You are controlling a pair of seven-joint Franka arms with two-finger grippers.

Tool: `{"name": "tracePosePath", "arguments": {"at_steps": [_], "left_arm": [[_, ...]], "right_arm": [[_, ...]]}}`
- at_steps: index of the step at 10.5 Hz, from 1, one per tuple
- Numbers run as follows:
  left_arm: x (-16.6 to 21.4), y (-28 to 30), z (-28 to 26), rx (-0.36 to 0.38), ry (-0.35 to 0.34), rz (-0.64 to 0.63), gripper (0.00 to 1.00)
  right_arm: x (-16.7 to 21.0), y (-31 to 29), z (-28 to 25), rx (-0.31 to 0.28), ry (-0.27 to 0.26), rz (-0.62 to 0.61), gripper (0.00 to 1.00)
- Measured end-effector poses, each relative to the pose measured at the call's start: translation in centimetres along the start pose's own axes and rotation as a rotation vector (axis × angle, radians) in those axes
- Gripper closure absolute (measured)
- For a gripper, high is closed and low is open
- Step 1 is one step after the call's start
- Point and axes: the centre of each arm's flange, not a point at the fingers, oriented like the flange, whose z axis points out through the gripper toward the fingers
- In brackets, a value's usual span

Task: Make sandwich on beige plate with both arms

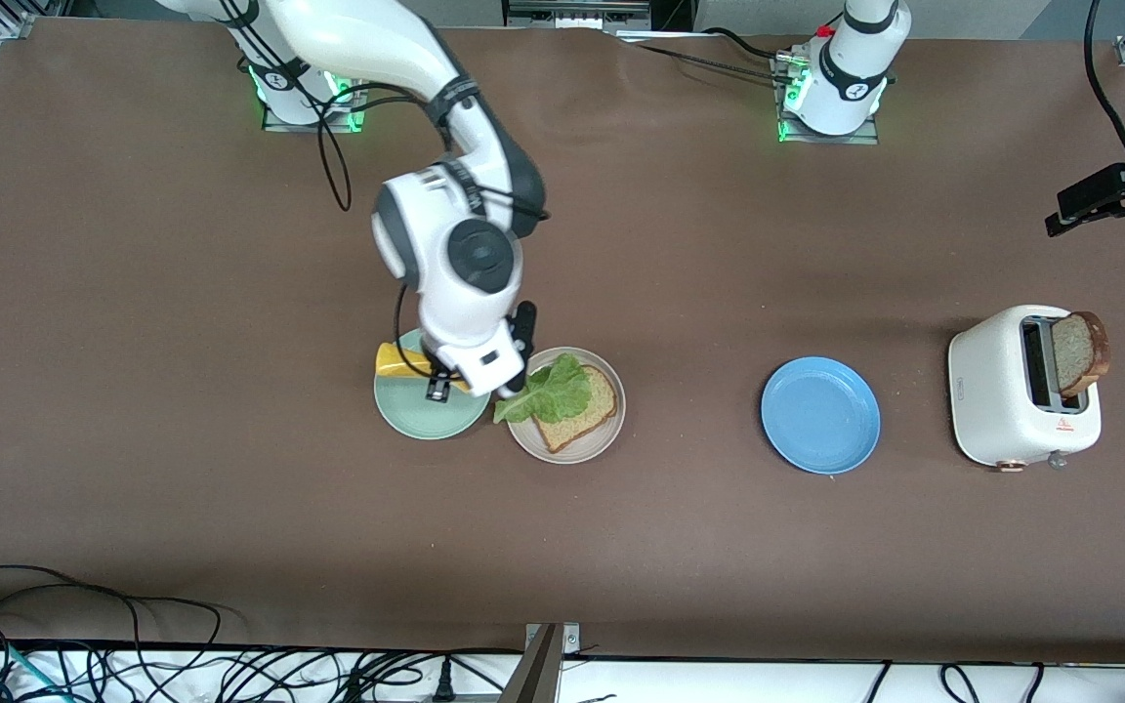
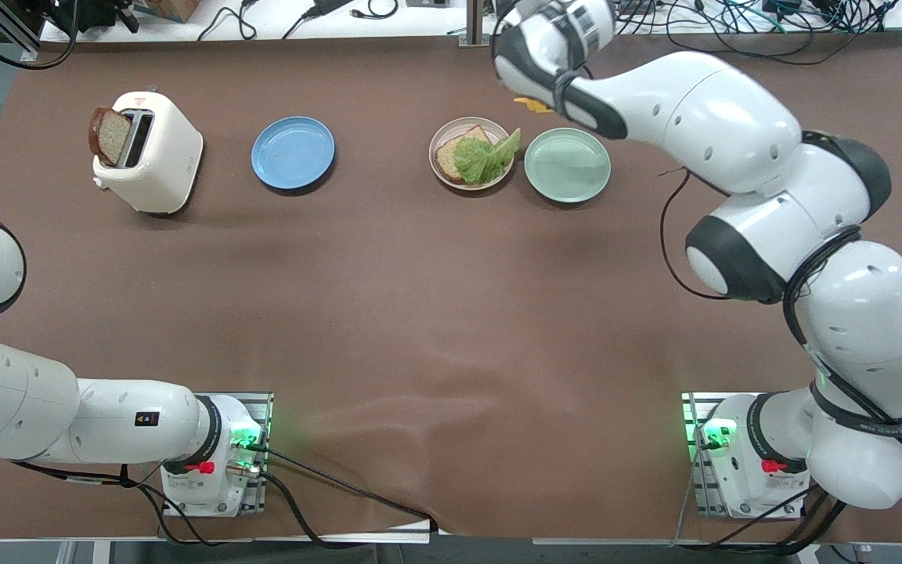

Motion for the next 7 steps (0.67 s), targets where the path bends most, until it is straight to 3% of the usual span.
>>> {"name": "tracePosePath", "arguments": {"at_steps": [3,7], "left_arm": [[0.0,1.7,-0.1,0.002,0.003,0.030,0.00],[0.0,1.8,-0.1,0.002,0.003,0.033,0.00]], "right_arm": [[-6.3,4.7,1.8,0.149,0.185,0.065,0.92],[-11.5,7.5,3.8,0.285,0.448,0.074,0.92]]}}
